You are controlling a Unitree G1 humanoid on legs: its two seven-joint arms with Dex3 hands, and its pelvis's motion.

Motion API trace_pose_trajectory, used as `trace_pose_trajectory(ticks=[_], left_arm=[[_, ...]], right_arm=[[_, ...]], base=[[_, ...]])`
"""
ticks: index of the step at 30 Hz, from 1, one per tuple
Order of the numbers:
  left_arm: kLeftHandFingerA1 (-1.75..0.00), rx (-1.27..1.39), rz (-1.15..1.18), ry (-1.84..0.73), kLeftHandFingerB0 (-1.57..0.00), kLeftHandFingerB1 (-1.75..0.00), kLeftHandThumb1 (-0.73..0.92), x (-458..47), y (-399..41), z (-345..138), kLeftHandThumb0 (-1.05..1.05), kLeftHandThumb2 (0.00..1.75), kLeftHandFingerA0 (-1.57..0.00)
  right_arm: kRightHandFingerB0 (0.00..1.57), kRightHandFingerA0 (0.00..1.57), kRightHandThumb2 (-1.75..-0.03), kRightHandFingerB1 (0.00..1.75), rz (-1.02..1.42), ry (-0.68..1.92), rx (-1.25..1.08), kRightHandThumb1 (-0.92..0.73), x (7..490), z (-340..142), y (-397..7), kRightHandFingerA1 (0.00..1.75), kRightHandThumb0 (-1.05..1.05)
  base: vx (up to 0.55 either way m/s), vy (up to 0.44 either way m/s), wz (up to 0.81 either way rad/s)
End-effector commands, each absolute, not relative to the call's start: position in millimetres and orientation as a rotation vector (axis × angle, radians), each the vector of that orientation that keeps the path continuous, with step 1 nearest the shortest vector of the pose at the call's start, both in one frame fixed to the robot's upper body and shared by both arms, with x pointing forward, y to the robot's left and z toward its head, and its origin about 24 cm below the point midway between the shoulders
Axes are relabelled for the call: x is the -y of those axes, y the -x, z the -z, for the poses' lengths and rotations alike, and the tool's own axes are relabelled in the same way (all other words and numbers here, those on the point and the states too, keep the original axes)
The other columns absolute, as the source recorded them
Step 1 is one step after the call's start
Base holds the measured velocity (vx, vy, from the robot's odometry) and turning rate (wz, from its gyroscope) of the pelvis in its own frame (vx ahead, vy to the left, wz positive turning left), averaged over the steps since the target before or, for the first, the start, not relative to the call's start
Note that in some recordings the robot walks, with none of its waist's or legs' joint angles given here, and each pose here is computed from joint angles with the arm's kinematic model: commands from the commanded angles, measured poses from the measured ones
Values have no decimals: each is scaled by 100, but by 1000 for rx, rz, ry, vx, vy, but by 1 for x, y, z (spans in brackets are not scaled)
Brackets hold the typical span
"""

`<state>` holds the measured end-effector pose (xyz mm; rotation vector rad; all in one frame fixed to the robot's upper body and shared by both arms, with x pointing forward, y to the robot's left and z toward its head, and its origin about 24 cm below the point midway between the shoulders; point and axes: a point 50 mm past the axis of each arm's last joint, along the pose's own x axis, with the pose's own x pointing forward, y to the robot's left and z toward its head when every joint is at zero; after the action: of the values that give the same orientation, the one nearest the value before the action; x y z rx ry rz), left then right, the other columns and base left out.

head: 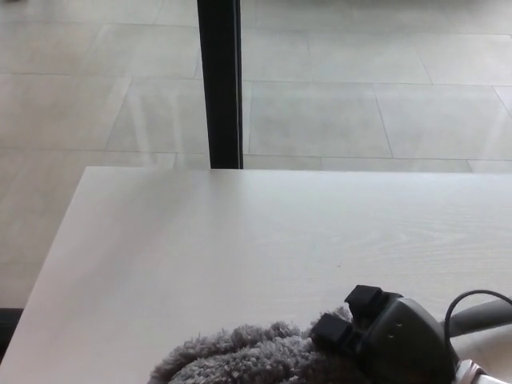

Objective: The robot uses its right hand to pick up the duster kept in the middle of the desk and use it to wipe the desk by swiping its surface twice

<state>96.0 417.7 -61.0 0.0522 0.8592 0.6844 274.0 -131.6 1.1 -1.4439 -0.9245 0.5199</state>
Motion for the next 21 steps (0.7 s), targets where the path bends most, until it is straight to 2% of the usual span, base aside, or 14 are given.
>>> trace_pose_trajectory(ticks=[1, 4, 6, 7, 8, 9, 13, 14, 19, 21], left_arm=[[-61, -837, -701, -37, -58, -50, 65, -425, -98, 54, -48, 59, -73], [-65, -839, -705, -38, -60, -50, 64, -424, -97, 55, -49, 59, -77], [-61, -851, -696, -47, -58, -47, 65, -424, -96, 55, -50, 59, -75], [-61, -855, -699, -49, -60, -48, 65, -424, -96, 56, -50, 60, -74], [-61, -859, -701, -48, -60, -48, 65, -423, -94, 57, -50, 60, -74], [-61, -859, -699, -53, -60, -48, 65, -423, -94, 57, -49, 59, -75], [-63, -864, -693, -65, -60, -49, 66, -423, -92, 57, -50, 59, -73], [-63, -856, -695, -49, -61, -51, 65, -423, -92, 57, -50, 60, -72], [-64, -852, -728, 9, -62, -53, 64, -421, -89, 61, -47, 59, -75], [-63, -856, -713, -8, -63, -54, 64, -420, -89, 61, -49, 60, -73]], right_arm=[[76, 96, -74, 91, -722, 1509, 920, -68, 131, 18, -261, 173, -37], [77, 96, -71, 86, -743, 1520, 923, -67, 132, 20, -260, 173, -39], [76, 91, -67, 91, -752, 1550, 921, -69, 134, 21, -261, 172, -39], [78, 122, -96, 87, -753, 1549, 903, -48, 135, 21, -261, 136, -42], [78, 122, -96, 87, -749, 1543, 888, -48, 136, 22, -261, 136, -42], [72, 94, -71, 91, -748, 1546, 880, -62, 137, 21, -262, 171, -30], [76, 87, -67, 88, -723, 1599, 823, -65, 141, 20, -268, 167, -32], [77, 115, -94, 89, -714, 1630, 809, -48, 142, 20, -270, 133, -39], [81, 115, -92, 107, -553, 1674, 681, -46, 148, 20, -282, 132, -36], [81, 113, -95, 100, -485, 1665, 613, -50, 151, 20, -287, 131, -36]], base=[[0, 0, 0], [0, 0, 0], [0, 0, 0], [0, 0, 0], [0, 0, 0], [0, 0, 0], [0, 0, 0], [0, 0, 0], [0, 0, 0], [0, 0, 0]])
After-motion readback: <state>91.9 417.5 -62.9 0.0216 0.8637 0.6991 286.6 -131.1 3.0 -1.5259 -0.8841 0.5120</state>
